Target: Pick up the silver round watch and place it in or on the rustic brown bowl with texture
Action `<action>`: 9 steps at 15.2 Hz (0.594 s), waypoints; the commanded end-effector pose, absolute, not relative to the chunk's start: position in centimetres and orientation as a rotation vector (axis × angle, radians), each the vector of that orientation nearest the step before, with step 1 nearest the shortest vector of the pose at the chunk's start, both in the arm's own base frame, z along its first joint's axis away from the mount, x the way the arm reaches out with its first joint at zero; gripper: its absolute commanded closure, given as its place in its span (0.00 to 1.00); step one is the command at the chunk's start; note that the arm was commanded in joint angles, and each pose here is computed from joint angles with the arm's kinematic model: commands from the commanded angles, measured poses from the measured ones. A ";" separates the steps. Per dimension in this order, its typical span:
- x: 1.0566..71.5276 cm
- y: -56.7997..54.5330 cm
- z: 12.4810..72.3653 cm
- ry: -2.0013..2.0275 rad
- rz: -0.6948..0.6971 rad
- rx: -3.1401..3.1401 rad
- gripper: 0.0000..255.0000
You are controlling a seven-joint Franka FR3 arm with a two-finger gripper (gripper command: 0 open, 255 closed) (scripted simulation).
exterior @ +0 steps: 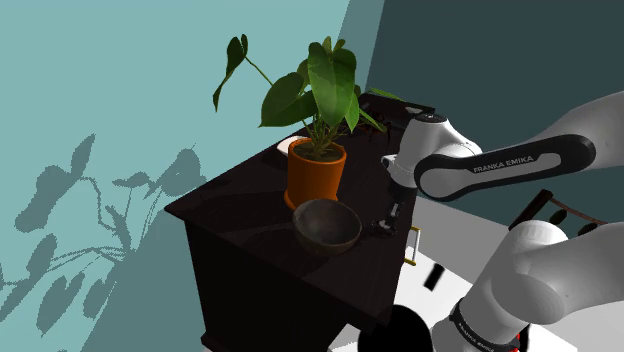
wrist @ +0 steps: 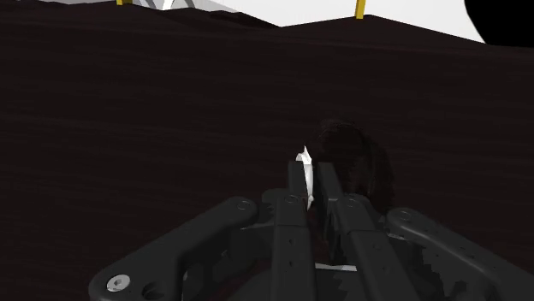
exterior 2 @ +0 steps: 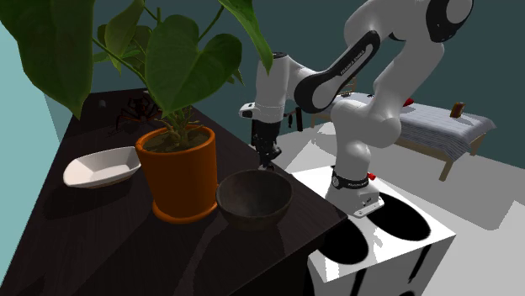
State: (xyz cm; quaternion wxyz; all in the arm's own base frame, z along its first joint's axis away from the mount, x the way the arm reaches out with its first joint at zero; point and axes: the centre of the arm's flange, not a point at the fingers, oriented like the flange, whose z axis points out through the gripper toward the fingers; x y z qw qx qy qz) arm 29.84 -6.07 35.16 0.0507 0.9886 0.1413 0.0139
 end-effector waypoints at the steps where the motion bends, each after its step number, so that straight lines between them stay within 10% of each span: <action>1: 29.8 -6.1 35.2 0.430 0.042 3.009 1.00; 9: 29.8 -6.1 36.7 0.430 0.042 3.009 1.00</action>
